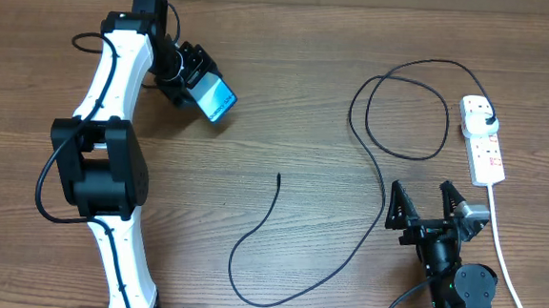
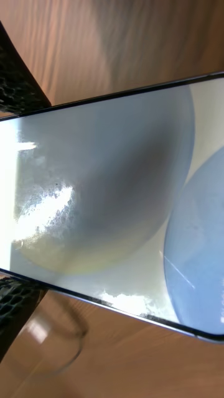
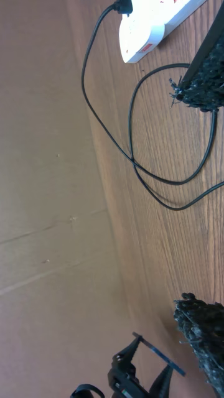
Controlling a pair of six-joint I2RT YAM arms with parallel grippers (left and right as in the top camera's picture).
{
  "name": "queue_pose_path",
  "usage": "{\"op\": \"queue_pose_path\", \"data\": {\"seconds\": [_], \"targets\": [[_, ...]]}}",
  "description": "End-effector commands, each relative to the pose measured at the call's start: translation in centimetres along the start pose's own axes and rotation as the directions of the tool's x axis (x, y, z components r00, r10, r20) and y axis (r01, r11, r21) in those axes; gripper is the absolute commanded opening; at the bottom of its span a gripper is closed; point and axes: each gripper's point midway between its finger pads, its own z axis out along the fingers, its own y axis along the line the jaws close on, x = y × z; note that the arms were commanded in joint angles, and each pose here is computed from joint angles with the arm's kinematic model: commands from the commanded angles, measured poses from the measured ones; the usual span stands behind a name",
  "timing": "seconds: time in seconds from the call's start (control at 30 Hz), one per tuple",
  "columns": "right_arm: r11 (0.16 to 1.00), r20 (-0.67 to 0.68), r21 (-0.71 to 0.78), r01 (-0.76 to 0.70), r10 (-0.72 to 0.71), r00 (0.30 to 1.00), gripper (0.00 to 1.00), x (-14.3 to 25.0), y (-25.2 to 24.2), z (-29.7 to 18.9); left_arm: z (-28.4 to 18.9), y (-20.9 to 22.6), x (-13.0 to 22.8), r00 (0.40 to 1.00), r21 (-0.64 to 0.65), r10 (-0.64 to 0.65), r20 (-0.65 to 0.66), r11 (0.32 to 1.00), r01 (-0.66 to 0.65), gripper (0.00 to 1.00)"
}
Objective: Plug charger to phone and switch on socket
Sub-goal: 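Lift the phone with the left gripper and tilt it upward, then hold the blue phone raised and upright with the left gripper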
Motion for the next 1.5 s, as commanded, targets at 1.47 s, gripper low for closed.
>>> {"op": "queue_pose_path", "data": {"seconds": [1.47], "targets": [[1.000,0.004,0.007,0.004,-0.004,1.000,1.00,0.2,-0.2,0.0,-8.0,-5.8,13.3,0.697,0.277,-0.081,-0.713,0.880,0.386,0.04]]}}
